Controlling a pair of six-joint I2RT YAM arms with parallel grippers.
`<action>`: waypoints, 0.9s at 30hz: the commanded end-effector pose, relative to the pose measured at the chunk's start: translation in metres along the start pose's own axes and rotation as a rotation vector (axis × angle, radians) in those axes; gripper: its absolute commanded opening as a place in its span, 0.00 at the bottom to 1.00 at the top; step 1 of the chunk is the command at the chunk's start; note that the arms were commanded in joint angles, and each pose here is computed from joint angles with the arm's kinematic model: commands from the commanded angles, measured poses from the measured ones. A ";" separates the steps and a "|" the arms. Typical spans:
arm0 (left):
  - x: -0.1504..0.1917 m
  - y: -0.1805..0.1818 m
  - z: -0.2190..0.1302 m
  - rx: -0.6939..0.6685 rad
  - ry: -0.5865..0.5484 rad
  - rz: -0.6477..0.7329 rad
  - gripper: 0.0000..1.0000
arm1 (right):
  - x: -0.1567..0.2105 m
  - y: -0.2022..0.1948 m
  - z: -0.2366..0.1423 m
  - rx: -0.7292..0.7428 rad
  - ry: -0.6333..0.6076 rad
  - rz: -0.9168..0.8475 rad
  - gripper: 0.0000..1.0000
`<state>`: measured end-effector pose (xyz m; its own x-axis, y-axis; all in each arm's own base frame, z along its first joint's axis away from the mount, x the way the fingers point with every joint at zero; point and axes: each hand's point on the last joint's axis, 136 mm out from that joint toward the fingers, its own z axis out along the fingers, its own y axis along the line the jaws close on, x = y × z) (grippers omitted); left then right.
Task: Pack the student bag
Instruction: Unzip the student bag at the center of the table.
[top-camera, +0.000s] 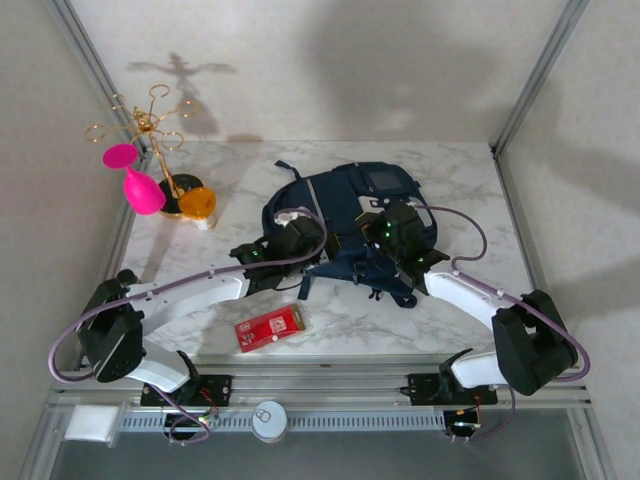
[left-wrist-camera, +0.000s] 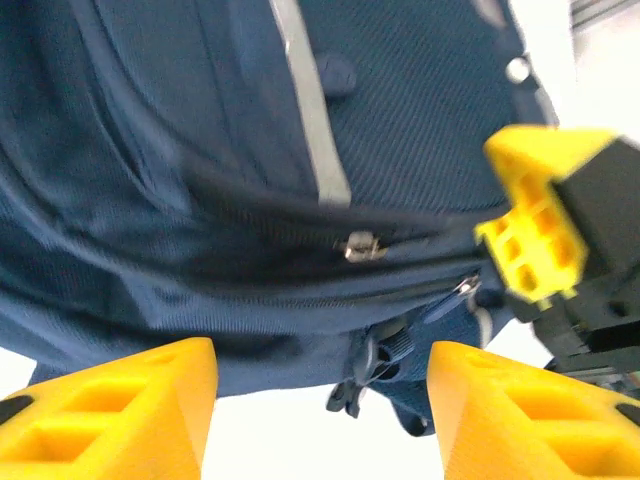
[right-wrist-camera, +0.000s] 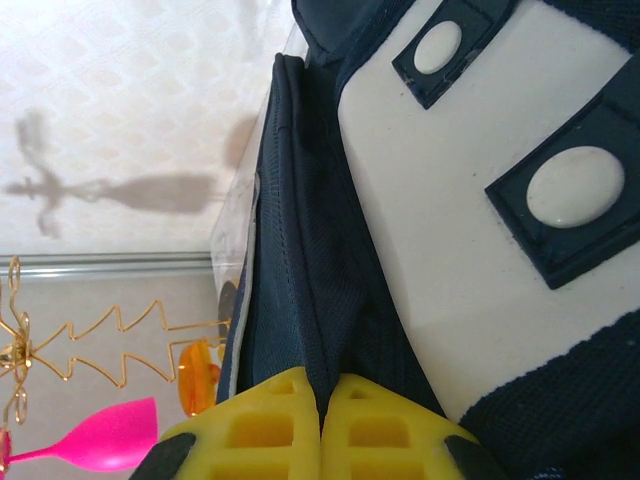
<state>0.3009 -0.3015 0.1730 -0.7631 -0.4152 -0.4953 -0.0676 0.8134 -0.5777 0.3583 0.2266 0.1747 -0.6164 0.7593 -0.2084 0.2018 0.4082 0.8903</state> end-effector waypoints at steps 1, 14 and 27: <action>0.003 -0.009 0.008 -0.017 0.001 -0.033 0.54 | -0.010 0.066 -0.007 -0.223 -0.049 0.011 0.00; -0.010 0.002 0.043 -0.151 -0.110 -0.136 0.64 | -0.004 0.051 -0.002 -0.216 -0.047 0.039 0.00; -0.019 0.073 0.021 -0.375 -0.211 -0.107 0.65 | -0.028 0.060 -0.014 -0.249 -0.098 0.061 0.00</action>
<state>0.3328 -0.3013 0.1312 -0.6646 -0.5392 -0.5172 -0.2813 0.8218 -0.4954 0.3630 0.2301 0.1726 -0.6004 0.7820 -0.1672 0.2052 0.3527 0.9130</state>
